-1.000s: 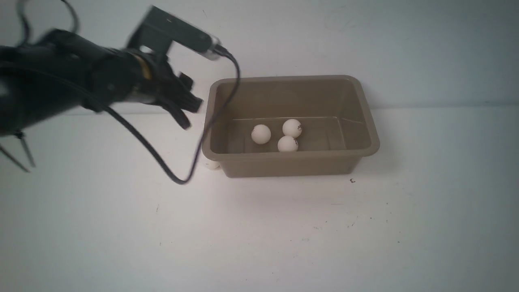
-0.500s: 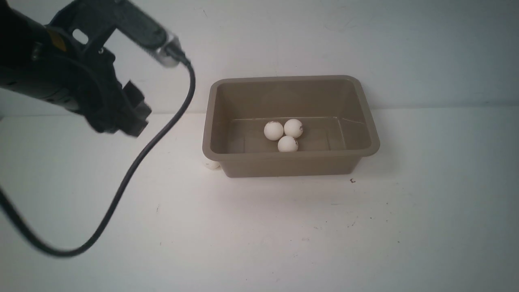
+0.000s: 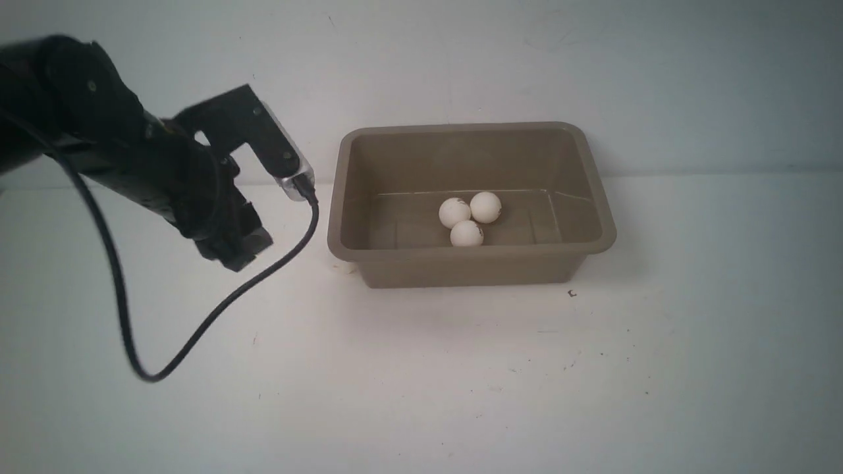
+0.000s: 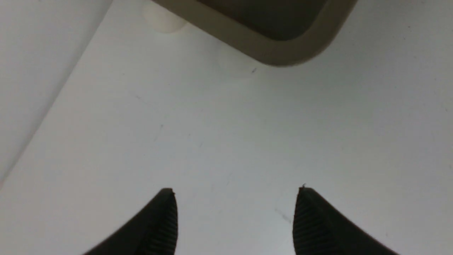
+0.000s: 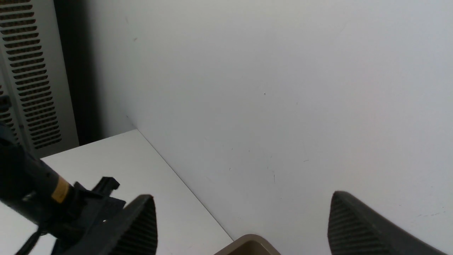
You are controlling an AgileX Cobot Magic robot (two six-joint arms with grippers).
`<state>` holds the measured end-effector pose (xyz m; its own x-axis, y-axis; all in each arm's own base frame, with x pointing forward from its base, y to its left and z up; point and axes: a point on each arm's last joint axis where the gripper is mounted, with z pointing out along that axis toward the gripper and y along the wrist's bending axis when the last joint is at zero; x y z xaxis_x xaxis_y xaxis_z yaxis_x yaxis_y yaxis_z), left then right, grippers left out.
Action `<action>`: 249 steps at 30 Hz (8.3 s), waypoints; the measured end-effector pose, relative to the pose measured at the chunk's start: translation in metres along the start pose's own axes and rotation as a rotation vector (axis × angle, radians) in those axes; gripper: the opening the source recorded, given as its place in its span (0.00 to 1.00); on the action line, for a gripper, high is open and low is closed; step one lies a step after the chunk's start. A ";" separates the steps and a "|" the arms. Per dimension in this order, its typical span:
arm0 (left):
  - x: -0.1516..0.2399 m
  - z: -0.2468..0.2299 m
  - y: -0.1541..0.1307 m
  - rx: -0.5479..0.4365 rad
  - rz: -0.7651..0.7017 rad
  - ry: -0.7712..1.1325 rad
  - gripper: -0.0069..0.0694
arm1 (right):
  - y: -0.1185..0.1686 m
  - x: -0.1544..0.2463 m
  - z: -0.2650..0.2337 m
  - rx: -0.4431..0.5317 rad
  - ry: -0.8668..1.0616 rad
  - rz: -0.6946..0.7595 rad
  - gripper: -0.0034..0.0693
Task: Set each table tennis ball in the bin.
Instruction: Use the left arm to clamp the table tennis ball closest to it, then use the left arm to put the table tennis ball into the box
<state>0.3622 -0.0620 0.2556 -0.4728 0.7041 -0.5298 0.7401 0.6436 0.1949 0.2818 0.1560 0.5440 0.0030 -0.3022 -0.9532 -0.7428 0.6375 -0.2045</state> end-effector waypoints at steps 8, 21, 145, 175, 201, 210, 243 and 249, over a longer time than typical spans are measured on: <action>0.018 0.037 0.029 0.150 -0.160 -0.262 0.61 | -0.002 0.003 0.000 0.022 0.039 -0.028 0.86; 0.042 0.099 0.029 0.204 0.105 -0.317 0.61 | -0.004 0.006 0.000 0.041 0.066 -0.055 0.86; 0.031 0.164 0.026 0.165 -0.047 -0.529 0.63 | -0.011 0.014 0.018 0.050 0.069 -0.092 0.86; 0.007 0.159 0.034 0.018 0.055 -0.443 0.63 | -0.009 0.014 0.018 0.033 0.072 -0.083 0.86; 0.008 0.189 0.019 0.042 0.160 -0.452 0.63 | -0.009 0.014 0.018 0.026 0.070 -0.078 0.86; 0.003 0.195 0.014 0.031 0.163 -0.443 0.55 | -0.008 0.014 0.018 0.024 0.069 -0.080 0.86; -0.038 0.093 0.021 0.176 0.129 -0.638 0.55 | -0.008 0.013 0.018 0.019 0.057 -0.089 0.86; -0.041 0.127 -0.001 0.206 0.222 -0.662 0.55 | -0.007 0.012 0.018 0.008 0.051 -0.080 0.86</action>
<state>0.4411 -0.1297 0.1721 0.0392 0.4408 -0.8967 0.8910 0.3908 0.2311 0.2993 0.1609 0.5294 0.0280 -0.3879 -0.9213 -0.7360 0.6156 -0.2816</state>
